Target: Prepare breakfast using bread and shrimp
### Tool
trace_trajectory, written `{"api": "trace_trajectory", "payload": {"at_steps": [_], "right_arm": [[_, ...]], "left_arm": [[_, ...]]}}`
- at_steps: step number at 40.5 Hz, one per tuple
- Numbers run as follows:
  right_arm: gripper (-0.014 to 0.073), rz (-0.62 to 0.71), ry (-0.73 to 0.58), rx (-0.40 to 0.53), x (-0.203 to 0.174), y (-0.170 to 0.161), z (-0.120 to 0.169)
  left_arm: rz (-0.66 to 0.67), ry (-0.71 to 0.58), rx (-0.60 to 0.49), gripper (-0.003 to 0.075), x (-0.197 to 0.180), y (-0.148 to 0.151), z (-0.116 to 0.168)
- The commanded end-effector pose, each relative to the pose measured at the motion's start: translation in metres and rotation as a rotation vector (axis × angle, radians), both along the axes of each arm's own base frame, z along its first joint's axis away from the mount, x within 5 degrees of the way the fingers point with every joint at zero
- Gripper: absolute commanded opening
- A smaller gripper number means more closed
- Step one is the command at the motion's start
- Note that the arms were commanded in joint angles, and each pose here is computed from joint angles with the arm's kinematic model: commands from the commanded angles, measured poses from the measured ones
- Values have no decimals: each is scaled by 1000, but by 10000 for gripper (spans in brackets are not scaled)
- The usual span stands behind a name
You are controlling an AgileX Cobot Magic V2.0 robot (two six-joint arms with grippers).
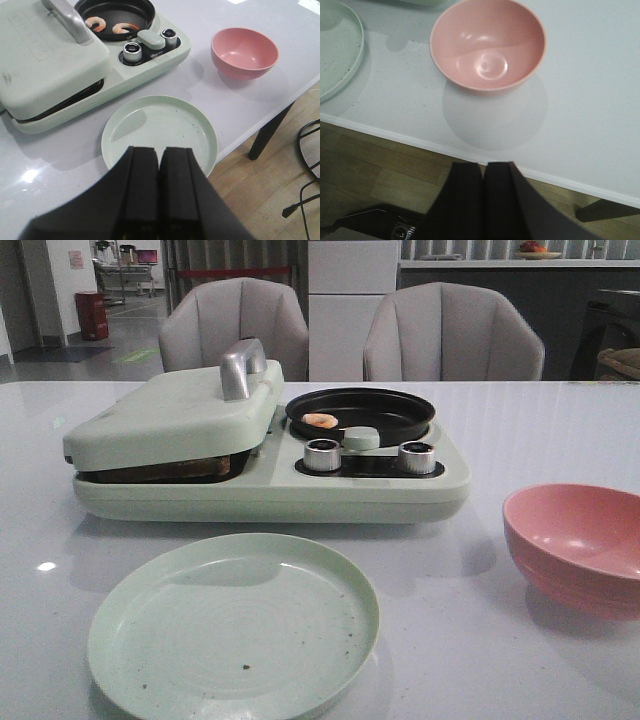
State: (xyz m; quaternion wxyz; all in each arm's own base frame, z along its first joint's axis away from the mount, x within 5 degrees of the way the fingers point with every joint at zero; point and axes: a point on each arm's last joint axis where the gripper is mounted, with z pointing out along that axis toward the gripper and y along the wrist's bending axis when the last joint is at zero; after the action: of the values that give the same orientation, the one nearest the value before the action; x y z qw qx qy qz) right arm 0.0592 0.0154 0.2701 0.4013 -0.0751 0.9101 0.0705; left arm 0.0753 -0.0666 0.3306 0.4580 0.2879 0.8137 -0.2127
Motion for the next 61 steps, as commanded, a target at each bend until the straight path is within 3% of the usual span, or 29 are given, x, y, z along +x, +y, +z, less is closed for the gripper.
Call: {"api": "trace_trajectory", "payload": {"at_steps": [1, 13, 18, 27, 30, 56, 61], "right_arm": [[15, -2, -84, 15, 5, 1, 13], [15, -2, -84, 15, 5, 1, 13], [15, -2, -84, 15, 5, 1, 13], [15, -2, -84, 15, 5, 1, 13], [15, -2, -84, 15, 5, 1, 13], [15, -2, -83, 15, 5, 1, 13], [15, -2, -83, 15, 5, 1, 13]], "left_arm": [[15, -66, -74, 101, 2, -2, 15], [13, -82, -62, 101, 1, 0, 14], [98, -196, 6, 101, -2, 15, 9], [306, -458, -3, 101, -16, 42, -18], [349, -490, -9, 102, -17, 45, -30], [601, -531, -191, 102, -20, 59, -131], [652, -495, -156, 102, -19, 62, -135]]}}
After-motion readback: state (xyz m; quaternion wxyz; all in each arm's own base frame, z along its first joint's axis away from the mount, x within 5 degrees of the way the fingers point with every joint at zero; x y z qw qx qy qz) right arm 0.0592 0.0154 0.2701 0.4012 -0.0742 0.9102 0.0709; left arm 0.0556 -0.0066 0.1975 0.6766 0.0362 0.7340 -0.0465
